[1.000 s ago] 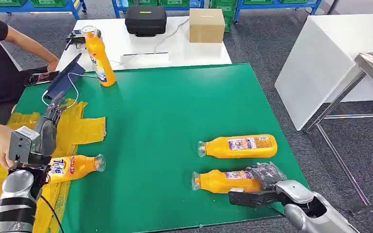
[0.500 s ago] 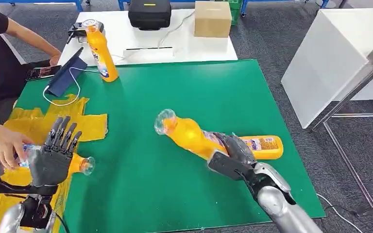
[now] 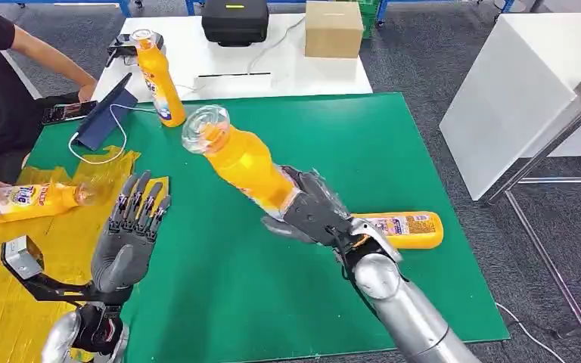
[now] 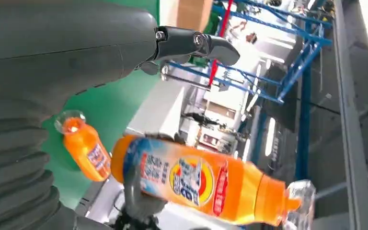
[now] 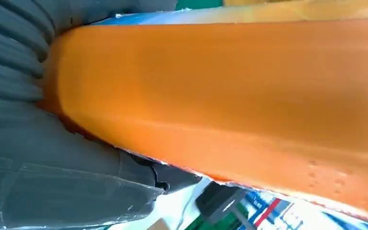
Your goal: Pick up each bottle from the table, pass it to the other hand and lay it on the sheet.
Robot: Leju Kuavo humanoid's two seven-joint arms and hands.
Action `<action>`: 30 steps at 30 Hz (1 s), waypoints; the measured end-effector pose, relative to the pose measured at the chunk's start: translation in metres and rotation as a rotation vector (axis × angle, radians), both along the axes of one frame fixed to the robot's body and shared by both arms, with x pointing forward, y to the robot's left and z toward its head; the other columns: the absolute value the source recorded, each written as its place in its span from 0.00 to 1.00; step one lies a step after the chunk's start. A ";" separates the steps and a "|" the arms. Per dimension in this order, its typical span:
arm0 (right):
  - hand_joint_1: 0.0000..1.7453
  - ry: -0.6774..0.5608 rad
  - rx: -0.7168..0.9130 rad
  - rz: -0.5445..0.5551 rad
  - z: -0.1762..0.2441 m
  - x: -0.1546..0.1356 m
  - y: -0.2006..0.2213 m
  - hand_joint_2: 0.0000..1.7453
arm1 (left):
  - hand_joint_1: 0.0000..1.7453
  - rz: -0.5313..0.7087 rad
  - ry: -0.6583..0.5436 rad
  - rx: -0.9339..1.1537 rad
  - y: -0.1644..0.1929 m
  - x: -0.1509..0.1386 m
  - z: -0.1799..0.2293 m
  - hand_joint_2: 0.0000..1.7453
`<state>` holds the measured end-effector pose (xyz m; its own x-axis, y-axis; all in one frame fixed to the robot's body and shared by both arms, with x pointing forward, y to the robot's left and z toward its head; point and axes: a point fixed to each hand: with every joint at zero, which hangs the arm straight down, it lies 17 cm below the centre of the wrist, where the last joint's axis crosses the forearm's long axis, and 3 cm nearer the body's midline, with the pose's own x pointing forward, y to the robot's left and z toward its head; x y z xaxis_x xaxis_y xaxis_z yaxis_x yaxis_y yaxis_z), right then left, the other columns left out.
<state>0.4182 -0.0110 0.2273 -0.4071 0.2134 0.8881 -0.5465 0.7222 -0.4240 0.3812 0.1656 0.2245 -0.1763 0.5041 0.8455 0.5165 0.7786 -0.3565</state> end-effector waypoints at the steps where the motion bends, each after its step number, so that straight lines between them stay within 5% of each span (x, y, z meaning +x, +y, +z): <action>1: 1.00 0.001 0.001 0.017 0.002 -0.002 0.006 1.00 | 0.00 -0.007 -0.004 -0.004 -0.003 -0.001 0.002 1.00; 7: 1.00 0.012 -0.001 0.120 0.006 -0.017 0.040 1.00 | 0.00 -0.066 -0.039 -0.015 -0.026 -0.010 0.014 1.00; 30: 1.00 0.015 -0.028 0.158 0.001 -0.023 0.055 1.00 | 0.00 -0.098 -0.049 -0.016 -0.038 -0.014 0.018 1.00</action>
<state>0.3953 0.0440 0.2284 -0.4243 0.1725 0.8890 -0.6588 0.6148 -0.4337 0.3670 0.1276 0.2425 -0.1663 0.5341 0.8289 0.6073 0.7177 -0.3406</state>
